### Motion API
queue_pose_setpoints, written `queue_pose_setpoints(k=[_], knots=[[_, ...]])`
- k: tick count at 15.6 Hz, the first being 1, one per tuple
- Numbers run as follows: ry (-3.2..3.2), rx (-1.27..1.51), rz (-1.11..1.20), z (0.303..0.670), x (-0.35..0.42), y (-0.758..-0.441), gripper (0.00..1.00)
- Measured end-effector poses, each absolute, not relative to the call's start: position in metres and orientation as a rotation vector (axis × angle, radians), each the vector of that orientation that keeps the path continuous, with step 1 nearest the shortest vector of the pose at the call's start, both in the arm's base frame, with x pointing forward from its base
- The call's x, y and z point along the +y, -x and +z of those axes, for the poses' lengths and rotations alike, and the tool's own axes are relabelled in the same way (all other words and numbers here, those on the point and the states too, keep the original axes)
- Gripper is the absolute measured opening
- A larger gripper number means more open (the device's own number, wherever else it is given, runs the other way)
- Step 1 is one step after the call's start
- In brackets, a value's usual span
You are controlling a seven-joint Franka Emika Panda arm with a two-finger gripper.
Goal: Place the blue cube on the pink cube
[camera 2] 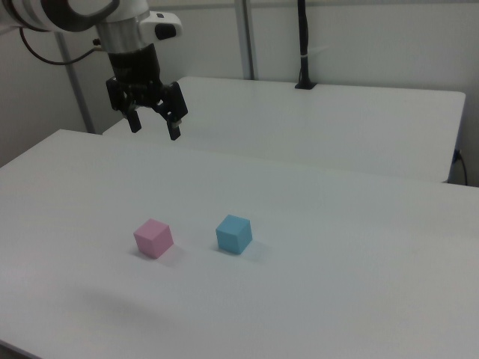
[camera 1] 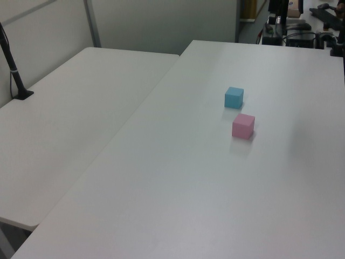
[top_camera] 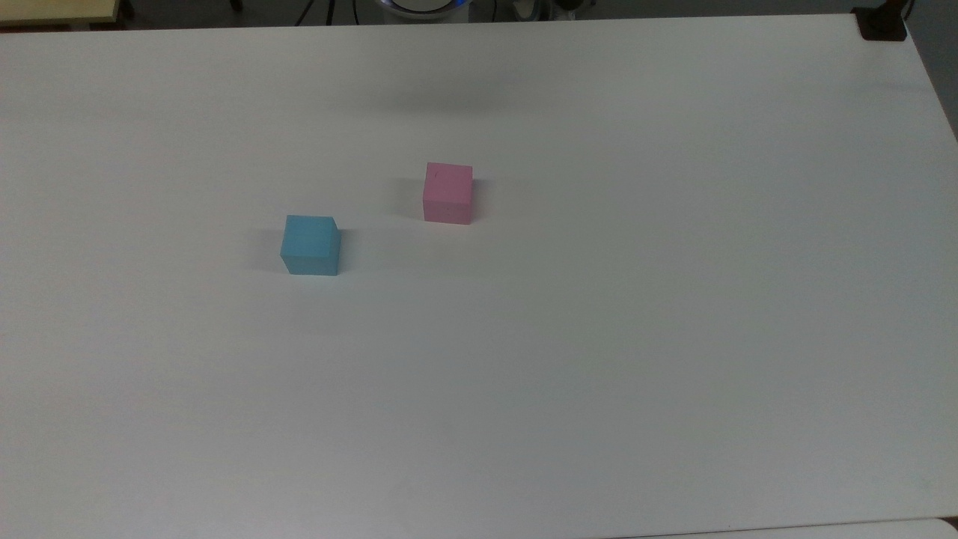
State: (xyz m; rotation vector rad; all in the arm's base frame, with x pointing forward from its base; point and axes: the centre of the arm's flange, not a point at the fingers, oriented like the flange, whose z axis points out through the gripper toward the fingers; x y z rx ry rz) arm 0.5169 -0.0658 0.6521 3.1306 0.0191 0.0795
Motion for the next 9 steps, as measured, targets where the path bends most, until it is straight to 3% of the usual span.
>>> queue_pose_setpoints(k=[5, 9], knots=[[-3.126, 0.139, 0.058, 0.649, -0.089, -0.513, 1.00], [-3.147, 0.153, 0.090, 0.616, -0.126, -0.520, 1.00]])
